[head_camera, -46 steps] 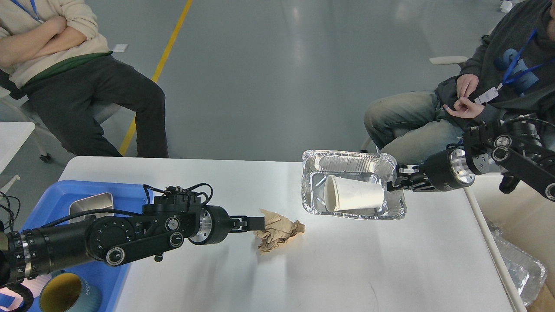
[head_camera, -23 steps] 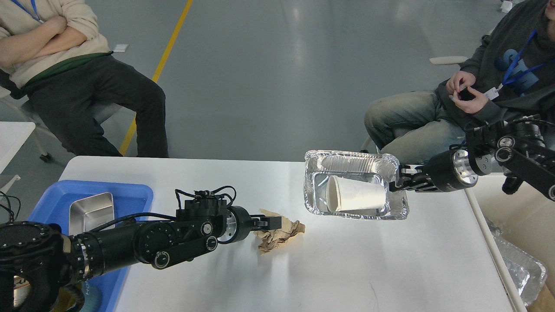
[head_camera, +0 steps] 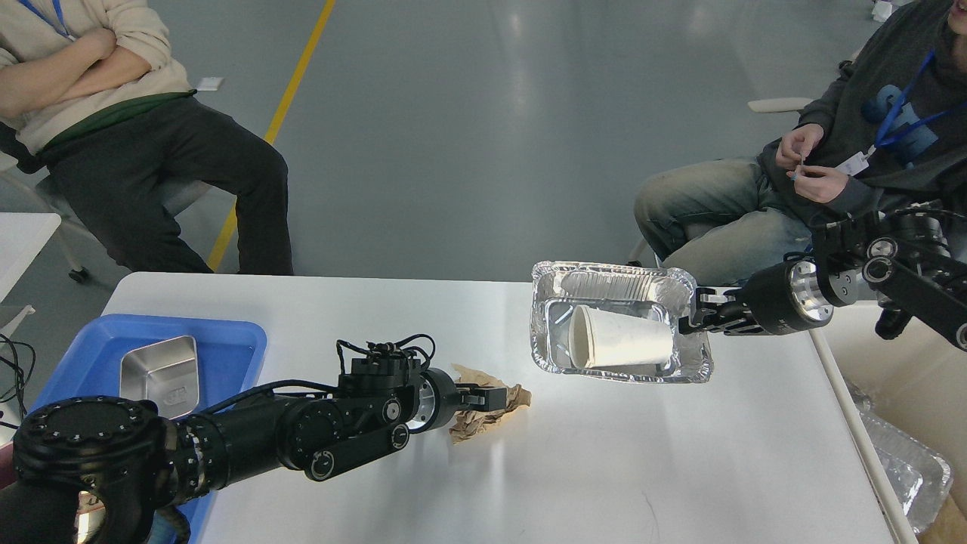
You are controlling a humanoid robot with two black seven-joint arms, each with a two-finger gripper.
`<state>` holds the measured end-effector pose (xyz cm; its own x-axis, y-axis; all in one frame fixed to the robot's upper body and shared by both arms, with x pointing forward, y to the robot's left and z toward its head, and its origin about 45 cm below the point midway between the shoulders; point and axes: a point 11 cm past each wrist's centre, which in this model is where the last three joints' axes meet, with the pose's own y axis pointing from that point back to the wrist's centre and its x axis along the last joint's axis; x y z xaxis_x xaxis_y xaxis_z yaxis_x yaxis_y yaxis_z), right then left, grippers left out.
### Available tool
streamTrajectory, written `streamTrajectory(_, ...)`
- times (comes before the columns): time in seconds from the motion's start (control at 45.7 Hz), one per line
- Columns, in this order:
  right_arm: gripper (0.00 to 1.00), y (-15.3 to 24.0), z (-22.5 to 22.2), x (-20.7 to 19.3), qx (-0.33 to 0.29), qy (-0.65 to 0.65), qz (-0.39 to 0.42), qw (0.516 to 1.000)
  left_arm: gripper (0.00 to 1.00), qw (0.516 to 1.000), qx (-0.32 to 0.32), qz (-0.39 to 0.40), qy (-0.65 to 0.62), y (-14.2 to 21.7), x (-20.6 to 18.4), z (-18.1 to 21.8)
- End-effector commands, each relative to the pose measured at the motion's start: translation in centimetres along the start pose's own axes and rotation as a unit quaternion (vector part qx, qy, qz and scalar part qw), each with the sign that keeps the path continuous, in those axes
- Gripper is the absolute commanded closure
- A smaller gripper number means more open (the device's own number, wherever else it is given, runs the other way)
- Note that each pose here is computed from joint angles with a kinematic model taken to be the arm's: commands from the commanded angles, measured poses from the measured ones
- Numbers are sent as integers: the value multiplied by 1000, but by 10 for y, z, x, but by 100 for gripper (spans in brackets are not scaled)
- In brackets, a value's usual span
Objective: Tidy desktop
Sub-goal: 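Reach the left gripper to the crumpled brown paper bag and grasp it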
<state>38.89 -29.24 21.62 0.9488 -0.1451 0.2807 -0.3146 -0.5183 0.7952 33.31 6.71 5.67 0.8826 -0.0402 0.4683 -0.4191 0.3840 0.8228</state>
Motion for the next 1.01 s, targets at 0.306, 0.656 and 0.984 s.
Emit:
streamTrajectory(0.306, 100, 1, 2, -3, -1, -1, -1, 1000, 23, 999, 35, 19, -18, -9, -2, 3)
streamTrajectory(0.656, 100, 1, 1, -4, 2, 0, -1, 1000, 45, 998, 62, 22, -12, -9, 0, -2)
streamTrajectory(0.984, 100, 1, 0, -3, 3, 0, -1, 1000, 99, 998, 57, -4, -9, -6, 0, 2)
